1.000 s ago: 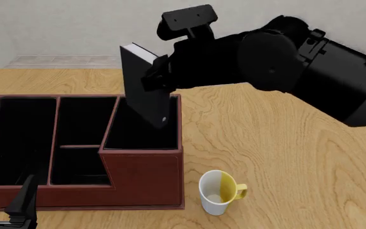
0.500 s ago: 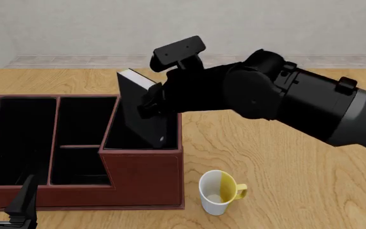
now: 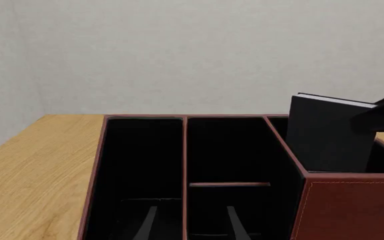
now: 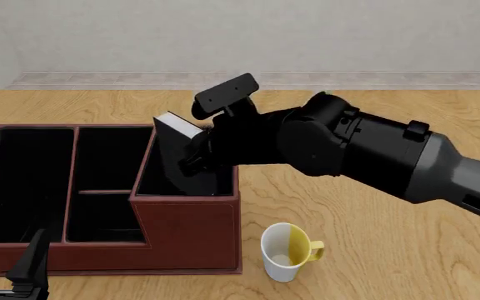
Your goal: Pick up the book and place it in the right compartment of the caddy.
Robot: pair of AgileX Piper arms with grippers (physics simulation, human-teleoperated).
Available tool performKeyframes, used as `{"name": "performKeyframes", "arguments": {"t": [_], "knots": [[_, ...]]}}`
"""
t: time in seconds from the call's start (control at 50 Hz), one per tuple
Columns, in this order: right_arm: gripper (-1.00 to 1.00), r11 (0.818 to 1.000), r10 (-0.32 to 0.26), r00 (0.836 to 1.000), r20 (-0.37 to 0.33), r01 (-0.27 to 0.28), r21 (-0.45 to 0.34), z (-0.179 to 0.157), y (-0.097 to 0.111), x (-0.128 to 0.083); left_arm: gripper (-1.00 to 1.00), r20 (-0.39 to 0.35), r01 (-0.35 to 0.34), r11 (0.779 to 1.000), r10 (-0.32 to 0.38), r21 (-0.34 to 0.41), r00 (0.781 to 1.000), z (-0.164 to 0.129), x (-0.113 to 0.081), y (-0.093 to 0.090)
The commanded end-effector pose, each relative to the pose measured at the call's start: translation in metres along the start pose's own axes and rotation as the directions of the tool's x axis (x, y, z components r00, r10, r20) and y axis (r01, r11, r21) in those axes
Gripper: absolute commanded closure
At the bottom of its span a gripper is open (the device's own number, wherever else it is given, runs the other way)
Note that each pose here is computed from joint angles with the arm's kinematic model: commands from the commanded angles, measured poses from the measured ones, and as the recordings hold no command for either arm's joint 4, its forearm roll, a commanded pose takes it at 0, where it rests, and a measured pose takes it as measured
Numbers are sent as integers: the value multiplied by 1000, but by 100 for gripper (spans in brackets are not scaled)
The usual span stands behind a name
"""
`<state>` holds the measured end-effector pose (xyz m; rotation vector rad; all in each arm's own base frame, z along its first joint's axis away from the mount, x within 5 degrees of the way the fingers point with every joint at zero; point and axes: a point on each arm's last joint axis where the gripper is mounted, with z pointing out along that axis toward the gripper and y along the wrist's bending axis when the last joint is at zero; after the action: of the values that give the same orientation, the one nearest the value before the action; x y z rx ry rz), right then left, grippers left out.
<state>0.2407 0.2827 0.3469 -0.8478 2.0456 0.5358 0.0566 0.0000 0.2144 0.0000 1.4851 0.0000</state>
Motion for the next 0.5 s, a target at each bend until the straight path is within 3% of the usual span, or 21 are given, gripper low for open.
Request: {"name": "performKeyframes", "arguments": {"t": [0.02,0.5], "knots": [[100,1000,19,1000,6,-19,0,5,-1,5,-100,0,0,1000,0,0,1000,0,0,0],[100,1000,29,1000,2,-29,7,11,-4,9,-100,0,0,1000,0,0,1000,0,0,0]]}}
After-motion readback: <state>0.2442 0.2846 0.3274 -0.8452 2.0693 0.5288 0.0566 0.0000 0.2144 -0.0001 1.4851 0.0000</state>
